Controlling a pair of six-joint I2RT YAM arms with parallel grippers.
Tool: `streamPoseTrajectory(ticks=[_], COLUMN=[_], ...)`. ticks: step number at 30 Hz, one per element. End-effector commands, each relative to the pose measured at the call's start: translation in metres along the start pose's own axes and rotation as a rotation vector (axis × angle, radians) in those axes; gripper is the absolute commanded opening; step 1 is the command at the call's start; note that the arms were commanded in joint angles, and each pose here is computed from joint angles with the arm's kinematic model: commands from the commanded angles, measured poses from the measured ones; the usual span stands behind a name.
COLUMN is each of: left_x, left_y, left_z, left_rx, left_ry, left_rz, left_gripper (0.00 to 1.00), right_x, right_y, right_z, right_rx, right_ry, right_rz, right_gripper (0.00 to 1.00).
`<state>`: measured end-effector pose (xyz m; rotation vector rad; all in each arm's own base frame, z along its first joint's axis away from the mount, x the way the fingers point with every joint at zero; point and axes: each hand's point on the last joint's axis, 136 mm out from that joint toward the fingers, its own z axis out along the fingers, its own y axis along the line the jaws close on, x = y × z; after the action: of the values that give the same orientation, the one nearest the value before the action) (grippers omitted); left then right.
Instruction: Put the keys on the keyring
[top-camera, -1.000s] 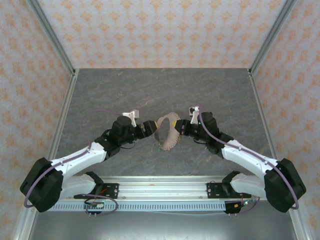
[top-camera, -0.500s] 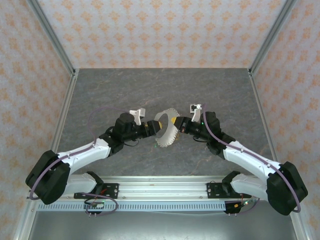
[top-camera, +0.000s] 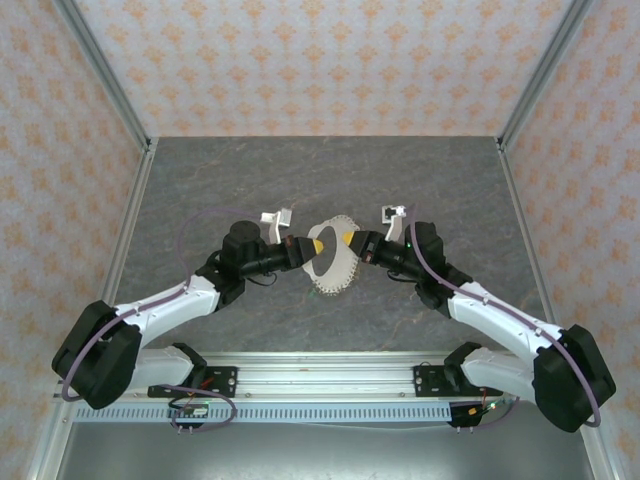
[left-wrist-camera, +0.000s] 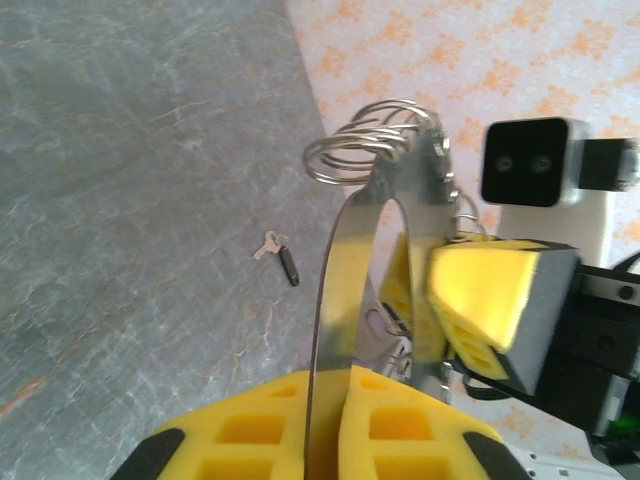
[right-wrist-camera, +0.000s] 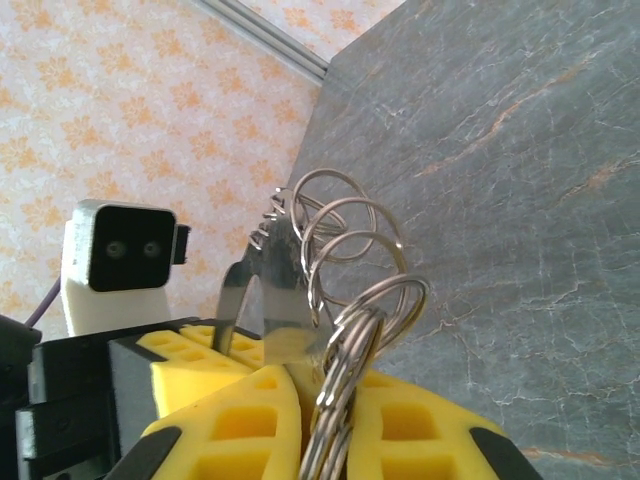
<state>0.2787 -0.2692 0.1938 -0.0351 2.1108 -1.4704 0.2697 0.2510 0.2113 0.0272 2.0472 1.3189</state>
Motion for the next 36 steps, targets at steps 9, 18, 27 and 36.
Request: streamPoseTrajectory(ticks=[9,18,27,36], left_x=[-0.017,-0.020,-0.023,-0.022], left_y=[-0.019,-0.024,-0.022,-0.024], left_z=[-0.018,-0.030,-0.032,-0.036], left_rx=[-0.017,-0.057,-0.069,-0.082], left_ry=[-0.078,-0.100,-0.116,-0.113], left_rz=[0.090,0.160,0.170,0.228], left_gripper=[0.00,0.00,0.00,0.00], right_x=[-0.005,-0.005,-0.008,-0.011], right_y=[0.001,-0.004,-0.006,-0.010], right_z=[-0.005,-0.007,-0.017,-0.028], right_rx=[0.020,0.049,0.071,0.086], right_ry=[-0.045,-0.051,-0.091,-0.146], right_rz=[-0.070,-0.089,-0.123,-0.188], right_gripper=[0.14,0.22,0.32,0.34])
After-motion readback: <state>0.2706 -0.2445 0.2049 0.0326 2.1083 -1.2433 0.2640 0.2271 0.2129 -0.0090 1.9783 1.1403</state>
